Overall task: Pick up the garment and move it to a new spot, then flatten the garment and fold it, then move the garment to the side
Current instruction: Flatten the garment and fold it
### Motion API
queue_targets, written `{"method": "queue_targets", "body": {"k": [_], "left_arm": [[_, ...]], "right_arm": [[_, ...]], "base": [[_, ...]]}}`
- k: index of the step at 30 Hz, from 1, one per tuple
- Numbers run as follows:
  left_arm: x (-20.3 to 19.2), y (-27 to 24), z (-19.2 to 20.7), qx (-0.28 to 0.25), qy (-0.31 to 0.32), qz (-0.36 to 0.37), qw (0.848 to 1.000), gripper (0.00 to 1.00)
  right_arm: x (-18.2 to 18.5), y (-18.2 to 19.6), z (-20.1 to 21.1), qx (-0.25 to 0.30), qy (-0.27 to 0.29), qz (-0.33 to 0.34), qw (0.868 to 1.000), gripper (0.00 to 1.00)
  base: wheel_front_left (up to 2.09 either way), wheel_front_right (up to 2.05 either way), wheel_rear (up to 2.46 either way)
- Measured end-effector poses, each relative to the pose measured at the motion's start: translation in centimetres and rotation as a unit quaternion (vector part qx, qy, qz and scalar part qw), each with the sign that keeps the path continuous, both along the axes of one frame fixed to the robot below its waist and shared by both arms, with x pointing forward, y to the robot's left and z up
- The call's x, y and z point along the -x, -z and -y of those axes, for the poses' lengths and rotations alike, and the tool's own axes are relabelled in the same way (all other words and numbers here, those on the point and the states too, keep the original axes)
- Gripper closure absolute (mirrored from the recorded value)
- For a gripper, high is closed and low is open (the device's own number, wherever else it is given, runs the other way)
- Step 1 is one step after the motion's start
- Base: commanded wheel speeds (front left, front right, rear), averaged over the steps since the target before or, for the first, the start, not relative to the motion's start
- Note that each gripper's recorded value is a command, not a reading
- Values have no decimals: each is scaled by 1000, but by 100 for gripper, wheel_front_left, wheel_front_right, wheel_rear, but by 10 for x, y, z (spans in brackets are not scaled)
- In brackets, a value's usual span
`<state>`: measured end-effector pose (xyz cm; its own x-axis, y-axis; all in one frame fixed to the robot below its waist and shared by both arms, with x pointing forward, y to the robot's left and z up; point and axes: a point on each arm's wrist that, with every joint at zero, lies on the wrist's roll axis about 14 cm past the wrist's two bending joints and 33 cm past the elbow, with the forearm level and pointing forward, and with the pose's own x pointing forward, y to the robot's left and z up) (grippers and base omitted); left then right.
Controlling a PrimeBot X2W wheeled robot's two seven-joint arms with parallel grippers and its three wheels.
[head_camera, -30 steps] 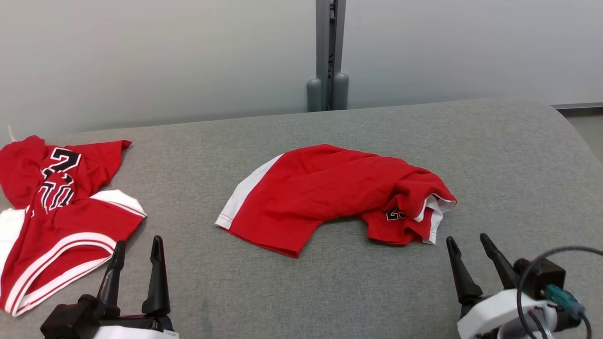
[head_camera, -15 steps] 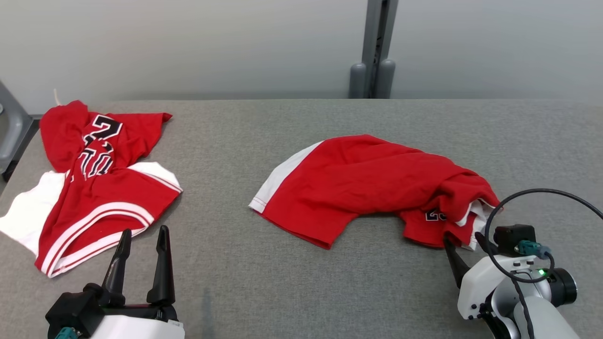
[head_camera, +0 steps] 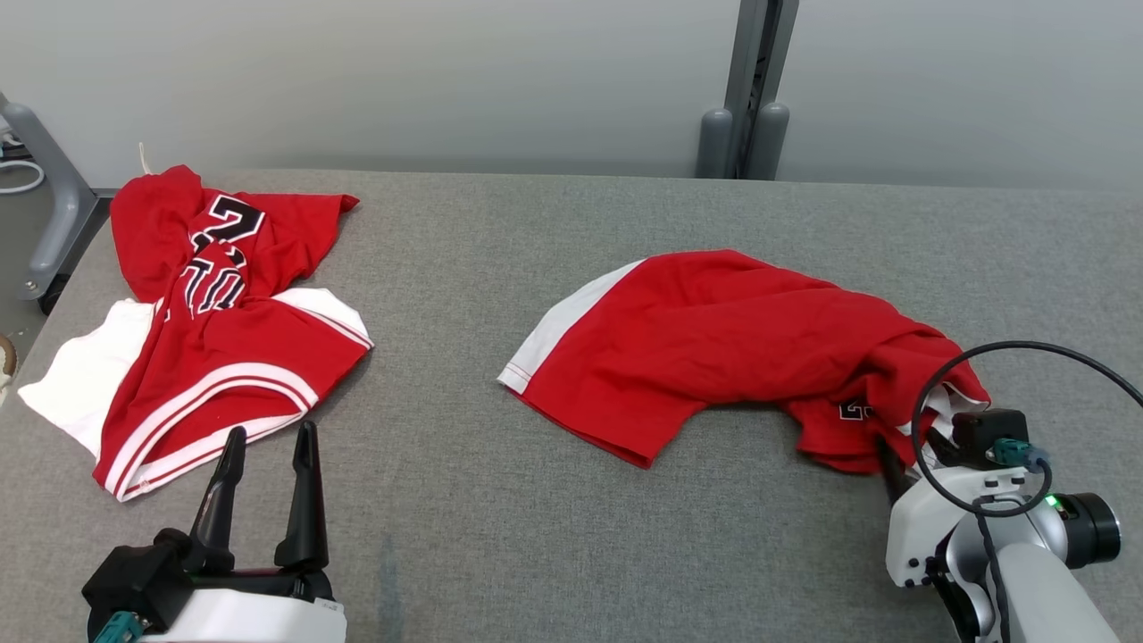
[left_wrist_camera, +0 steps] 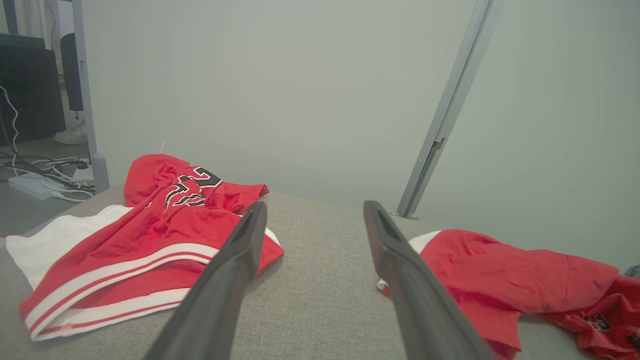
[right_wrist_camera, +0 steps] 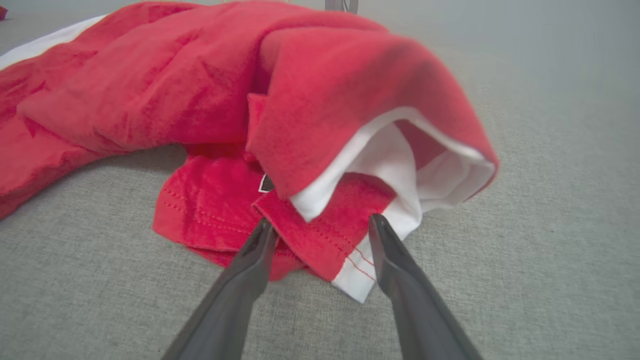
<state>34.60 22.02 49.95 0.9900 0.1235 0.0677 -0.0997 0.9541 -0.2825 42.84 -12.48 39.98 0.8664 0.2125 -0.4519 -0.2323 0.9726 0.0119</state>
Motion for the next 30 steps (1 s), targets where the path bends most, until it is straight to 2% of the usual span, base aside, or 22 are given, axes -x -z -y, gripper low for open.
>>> {"method": "queue_targets", "body": {"k": [1, 9, 18, 24, 30], "left_arm": [[0, 0, -1, 0, -1, -1, 1000, 0], [-1, 2, -1, 0, 1, -2, 1000, 0], [0, -1, 3, -2, 9, 2, 1000, 0], [3, -6, 5, -5, 14, 11, 1000, 0], [7, -7, 0, -9, 8, 12, 1000, 0]], "right_arm": [[-1, -1, 1, 1, 1, 4, 1000, 100], [-3, -4, 0, -3, 5, 17, 1000, 100], [9, -18, -8, -40, 5, 46, 998, 100], [20, -46, -39, -95, -27, 82, 992, 100], [34, -64, -88, -163, -83, 77, 980, 100]], "base": [[0, 0, 0], [0, 0, 0], [0, 0, 0], [0, 0, 0], [0, 0, 0]]}}
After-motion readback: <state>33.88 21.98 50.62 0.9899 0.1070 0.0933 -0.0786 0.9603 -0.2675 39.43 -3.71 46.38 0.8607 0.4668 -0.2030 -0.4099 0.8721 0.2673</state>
